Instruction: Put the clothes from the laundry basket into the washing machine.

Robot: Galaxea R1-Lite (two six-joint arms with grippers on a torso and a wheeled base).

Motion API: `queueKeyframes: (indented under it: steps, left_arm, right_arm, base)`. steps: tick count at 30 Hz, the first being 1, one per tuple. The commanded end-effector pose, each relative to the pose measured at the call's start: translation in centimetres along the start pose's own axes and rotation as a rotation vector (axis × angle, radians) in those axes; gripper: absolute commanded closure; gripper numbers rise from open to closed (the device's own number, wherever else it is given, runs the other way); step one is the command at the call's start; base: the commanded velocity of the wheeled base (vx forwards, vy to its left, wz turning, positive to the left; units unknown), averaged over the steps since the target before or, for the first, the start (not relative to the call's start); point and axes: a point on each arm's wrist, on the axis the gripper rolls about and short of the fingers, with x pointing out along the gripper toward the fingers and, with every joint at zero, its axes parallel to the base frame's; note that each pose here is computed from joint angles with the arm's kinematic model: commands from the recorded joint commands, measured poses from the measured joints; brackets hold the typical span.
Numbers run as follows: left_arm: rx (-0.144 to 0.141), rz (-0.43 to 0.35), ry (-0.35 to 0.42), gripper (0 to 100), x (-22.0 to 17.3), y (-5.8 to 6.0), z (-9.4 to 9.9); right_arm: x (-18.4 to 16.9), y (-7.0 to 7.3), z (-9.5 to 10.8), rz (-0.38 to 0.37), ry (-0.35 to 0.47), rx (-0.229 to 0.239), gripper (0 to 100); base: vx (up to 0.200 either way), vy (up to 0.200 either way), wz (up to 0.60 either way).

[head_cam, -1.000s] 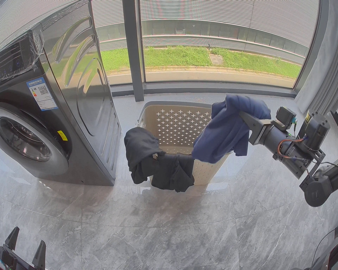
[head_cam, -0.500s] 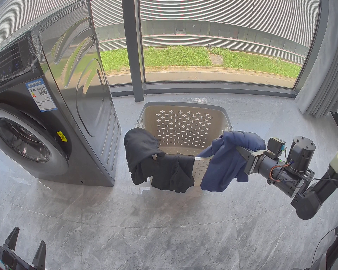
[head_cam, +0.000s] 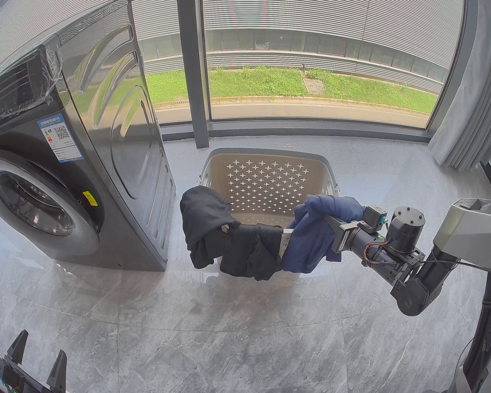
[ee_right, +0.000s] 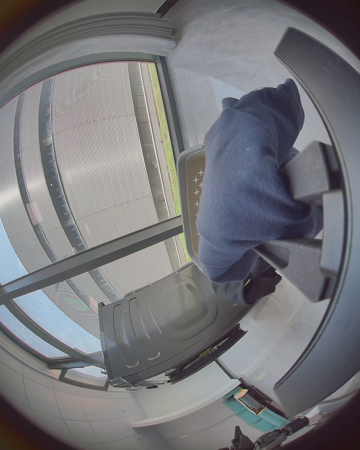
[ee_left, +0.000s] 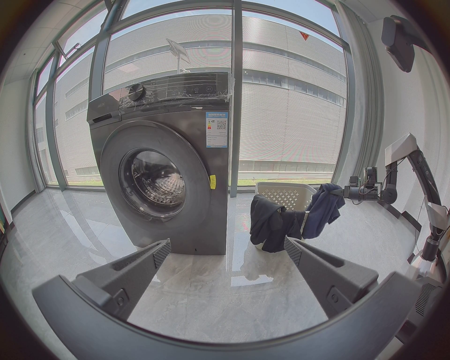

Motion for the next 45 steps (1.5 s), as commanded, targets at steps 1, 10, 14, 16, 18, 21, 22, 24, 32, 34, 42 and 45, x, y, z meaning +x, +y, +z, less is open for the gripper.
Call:
queueKeyframes:
  steps: [1,10,14,16,18,21,22,24,32,34,42,45]
  left_arm:
    - [0.0,0.0,0.0,0,0.0,0.0,-0.5]
    - [0.0,0.0,0.002,0,0.0,0.0,-0.5]
    - [0.0,0.0,0.002,0,0.0,0.0,-0.5]
    - [0.0,0.0,0.002,0,0.0,0.0,-0.5]
    - [0.0,0.0,0.002,0,0.0,0.0,-0.5]
    - [0.0,0.0,0.0,0,0.0,0.0,-0.5]
    - [0.0,0.0,0.0,0,0.0,0.0,-0.5]
    - [0.0,0.0,0.002,0,0.0,0.0,-0.5]
    - [-0.003,0.0,0.002,0,0.0,0.0,-0.5]
    - [-0.003,-0.002,0.002,0,0.0,0.0,-0.5]
    - [-0.002,-0.002,0.002,0,0.0,0.0,-0.5]
    - [-0.005,-0.002,0.002,0,0.0,0.0,-0.5]
  right_arm:
    - [0.9,-0.7,-1.4,-0.016,0.023,0.002,100]
    - [0.9,-0.3,-2.0,-0.012,0.035,0.004,0]
    - [0.1,-0.4,-2.6,-0.019,0.074,0.006,0]
    - [-0.5,-0.4,-2.8,-0.022,0.091,0.005,0]
    - [-0.8,-0.4,-2.8,-0.024,0.095,0.005,0]
    - [-2.4,0.0,-1.4,-0.021,0.07,-0.001,0]
    - [-2.5,0.1,-1.3,-0.02,0.071,-0.002,0]
    - [-5.0,0.6,0.0,-0.021,0.066,-0.038,0]
    - [-10.3,3.4,3.3,0.012,-0.014,-0.046,0]
    - [-11.3,4.3,3.4,0.024,-0.012,-0.044,0]
    - [-12.2,4.4,3.2,0.002,-0.003,-0.05,0]
    - [-12.6,4.3,2.8,-0.011,0.024,-0.052,0]
  base:
    - [0.0,0.0,0.0]
    - [0.0,0.0,0.0]
    - [0.0,0.0,0.0]
    - [0.0,0.0,0.0]
    - [0.0,0.0,0.0]
    - [0.0,0.0,0.0]
    - [0.0,0.0,0.0]
    - [0.0,0.0,0.0]
    - [0.0,0.05,0.0]
    - [0.0,0.2,0.0]
    - [0.0,0.2,0.0]
    - [0.0,0.2,0.0]
